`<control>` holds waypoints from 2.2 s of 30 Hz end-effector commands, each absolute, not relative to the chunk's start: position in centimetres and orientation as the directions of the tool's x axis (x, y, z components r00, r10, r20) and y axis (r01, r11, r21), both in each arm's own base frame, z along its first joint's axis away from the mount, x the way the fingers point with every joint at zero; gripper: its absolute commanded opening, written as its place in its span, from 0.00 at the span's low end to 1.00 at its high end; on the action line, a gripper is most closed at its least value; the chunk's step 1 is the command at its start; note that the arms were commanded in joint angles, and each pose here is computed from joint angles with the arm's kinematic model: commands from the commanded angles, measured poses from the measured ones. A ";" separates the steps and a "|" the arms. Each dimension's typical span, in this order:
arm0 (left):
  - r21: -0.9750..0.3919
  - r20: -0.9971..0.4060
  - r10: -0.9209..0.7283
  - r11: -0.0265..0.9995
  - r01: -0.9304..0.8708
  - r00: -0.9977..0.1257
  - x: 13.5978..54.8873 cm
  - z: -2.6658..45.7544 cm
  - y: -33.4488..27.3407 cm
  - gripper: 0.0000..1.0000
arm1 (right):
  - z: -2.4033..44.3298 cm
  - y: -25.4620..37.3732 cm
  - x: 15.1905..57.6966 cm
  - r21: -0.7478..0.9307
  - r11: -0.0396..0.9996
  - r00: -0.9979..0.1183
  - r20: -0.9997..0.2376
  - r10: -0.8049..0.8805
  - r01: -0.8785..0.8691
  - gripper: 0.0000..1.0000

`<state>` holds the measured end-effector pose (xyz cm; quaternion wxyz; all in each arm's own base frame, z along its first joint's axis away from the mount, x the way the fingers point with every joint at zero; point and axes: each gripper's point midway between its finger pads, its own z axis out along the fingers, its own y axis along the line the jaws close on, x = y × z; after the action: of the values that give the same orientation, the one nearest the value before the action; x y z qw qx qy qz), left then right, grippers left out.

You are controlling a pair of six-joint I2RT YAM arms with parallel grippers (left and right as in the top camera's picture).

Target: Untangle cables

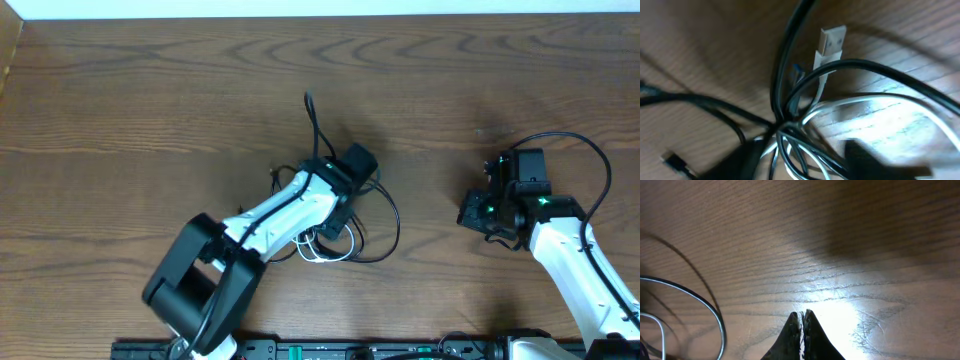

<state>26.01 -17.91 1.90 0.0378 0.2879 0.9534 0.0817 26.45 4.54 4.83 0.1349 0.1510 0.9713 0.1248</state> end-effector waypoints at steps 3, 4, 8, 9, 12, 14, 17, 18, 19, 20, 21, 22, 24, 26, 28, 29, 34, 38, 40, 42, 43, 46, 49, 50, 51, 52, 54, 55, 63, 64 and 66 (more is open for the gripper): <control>0.159 -0.064 0.554 0.827 0.540 -0.830 26.7 3.2 -18.7 0.08 | 4.9 4.9 26.5 0.285 0.928 -0.925 -0.226 0.307 0.239 0.02; 0.136 -0.093 0.550 0.833 0.536 -0.830 27.1 4.1 -19.4 0.08 | 4.9 4.9 26.5 0.286 0.928 -0.925 -0.226 0.307 0.239 0.02; -0.104 -0.312 0.519 0.813 0.572 -0.795 27.9 11.9 -25.0 0.07 | 5.2 5.9 26.5 0.333 0.926 -0.939 -0.224 0.262 0.179 0.02; -0.183 -0.380 0.504 0.781 0.597 -0.776 27.6 14.6 -26.5 0.08 | 5.6 7.1 26.4 0.385 0.915 -0.949 -0.224 0.221 0.122 0.02; -0.351 -0.541 0.422 0.673 0.651 -0.728 26.3 21.5 -29.3 0.07 | 8.8 12.5 26.1 0.634 0.757 -0.955 -0.292 0.046 -0.157 0.03; -0.385 -0.590 0.381 0.642 0.663 -0.712 25.6 24.0 -29.6 0.07 | 11.6 15.1 25.9 0.747 0.602 -0.935 -0.355 0.002 -0.282 0.08; -0.381 -0.642 0.352 0.625 0.681 -0.681 25.5 26.0 -29.5 0.08 | 14.5 16.9 25.6 0.815 0.442 -0.911 -0.412 -0.014 -0.375 0.20; -0.390 -0.654 0.330 0.625 0.677 -0.681 25.7 26.6 -29.6 0.07 | 14.3 17.1 25.5 0.809 0.449 -0.910 -0.414 -0.023 -0.380 0.23; -0.398 -0.669 0.307 0.622 0.675 -0.677 25.9 27.2 -29.8 0.08 | 13.9 17.3 25.4 0.797 0.467 -0.909 -0.415 -0.036 -0.382 0.24; -0.396 -0.692 0.289 0.614 0.683 -0.662 26.1 27.9 -30.0 0.08 | 13.6 17.6 25.3 0.784 0.485 -0.908 -0.416 -0.054 -0.387 0.25; -0.393 -0.716 0.269 0.608 0.690 -0.644 26.4 28.8 -30.1 0.08 | 13.0 17.8 25.2 0.766 0.512 -0.908 -0.414 -0.070 -0.389 0.27; -0.389 -0.732 0.254 0.606 0.693 -0.633 26.7 29.3 -30.0 0.08 | 12.5 17.9 25.1 0.749 0.536 -0.907 -0.412 -0.083 -0.389 0.31; -0.394 -0.761 0.196 0.617 0.681 -0.618 27.7 30.8 -29.3 0.08 | 11.4 18.3 25.0 0.695 0.596 -0.900 -0.417 -0.123 -0.403 0.46; -0.405 -0.767 0.161 0.629 0.664 -0.621 28.2 31.5 -28.6 0.08 | 10.5 18.4 24.9 0.647 0.641 -0.894 -0.422 -0.151 -0.413 0.47; -0.399 -0.785 0.126 0.647 0.650 -0.606 29.0 32.5 -27.4 0.08 | 9.6 18.4 24.9 0.587 0.690 -0.886 -0.426 -0.182 -0.424 0.46; -0.392 -0.791 0.109 0.664 0.637 -0.602 29.5 32.7 -26.7 0.08 | 9.4 18.6 24.7 0.577 0.695 -0.885 -0.424 -0.194 -0.429 0.46; -0.381 -0.819 0.011 0.737 0.559 -0.574 31.7 34.6 -22.3 0.08 | 7.6 17.9 23.9 0.489 0.789 -0.910 -0.360 -0.206 -0.372 0.01; -0.377 -0.832 -0.047 0.779 0.501 -0.552 32.5 35.7 -19.0 0.08 | 5.0 11.5 25.4 0.229 0.973 -0.954 -0.287 0.081 0.013 0.01; -0.380 -0.822 -0.074 0.809 0.448 -0.564 32.9 35.5 -16.9 0.07 | 4.6 7.5 25.4 0.058 0.980 -0.928 -0.314 0.199 0.190 0.01; -0.386 -0.808 -0.096 0.832 0.398 -0.581 33.3 35.0 -15.2 0.08 | 4.6 6.3 25.3 0.008 0.974 -0.920 -0.325 0.217 0.227 0.01; -0.409 -0.788 -0.133 0.843 0.349 -0.601 33.6 34.6 -14.0 0.08 | 4.5 5.5 25.1 0.005 0.957 -0.906 -0.321 0.275 0.289 0.01; -0.446 -0.755 -0.164 0.838 0.315 -0.635 33.4 34.1 -13.5 0.08 | 4.9 9.3 26.0 0.201 0.959 -0.925 -0.284 0.251 0.198 0.13; -0.447 -0.748 -0.162 0.839 0.309 -0.643 33.2 33.8 -13.5 0.08 | 7.7 17.1 26.0 0.533 0.841 -0.958 -0.278 0.074 -0.090 0.36; -0.447 -0.747 -0.161 0.840 0.308 -0.645 33.2 33.8 -13.5 0.08 | 8.1 17.8 25.7 0.561 0.820 -0.959 -0.276 0.059 -0.111 0.36; -0.447 -0.746 -0.161 0.840 0.307 -0.647 33.2 33.7 -13.5 0.08 | 8.4 18.7 25.3 0.583 0.803 -0.962 -0.269 0.041 -0.128 0.34; -0.448 -0.744 -0.160 0.840 0.306 -0.649 33.2 33.6 -13.5 0.08 | 8.3 19.0 25.0 0.583 0.804 -0.966 -0.256 0.046 -0.117 0.33; -0.448 -0.743 -0.160 0.841 0.305 -0.650 33.2 33.6 -13.5 0.08 | 7.5 18.8 24.2 0.567 0.823 -0.976 -0.168 0.140 0.021 0.32; -0.448 -0.742 -0.160 0.841 0.304 -0.651 33.2 33.6 -13.5 0.08 | 7.0 18.4 23.7 0.541 0.831 -0.970 -0.110 0.218 0.126 0.38; -0.450 -0.735 -0.158 0.842 0.299 -0.660 33.0 33.3 -13.5 0.08 | 5.1 19.9 24.0 0.466 0.877 -0.964 -0.156 0.215 0.120 0.44; -0.450 -0.733 -0.157 0.842 0.298 -0.662 33.0 33.2 -13.4 0.08 | 4.6 20.5 24.2 0.469 0.877 -0.966 -0.160 0.201 0.105 0.44; -0.451 -0.727 -0.156 0.843 0.294 -0.669 32.9 33.1 -13.4 0.08 | 3.2 21.6 24.6 0.470 0.878 -0.970 -0.162 0.183 0.087 0.45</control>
<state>33.16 -13.47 32.34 0.4006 0.0419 0.8741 -0.2717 24.51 21.16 4.51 0.1065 0.0682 0.9601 0.2494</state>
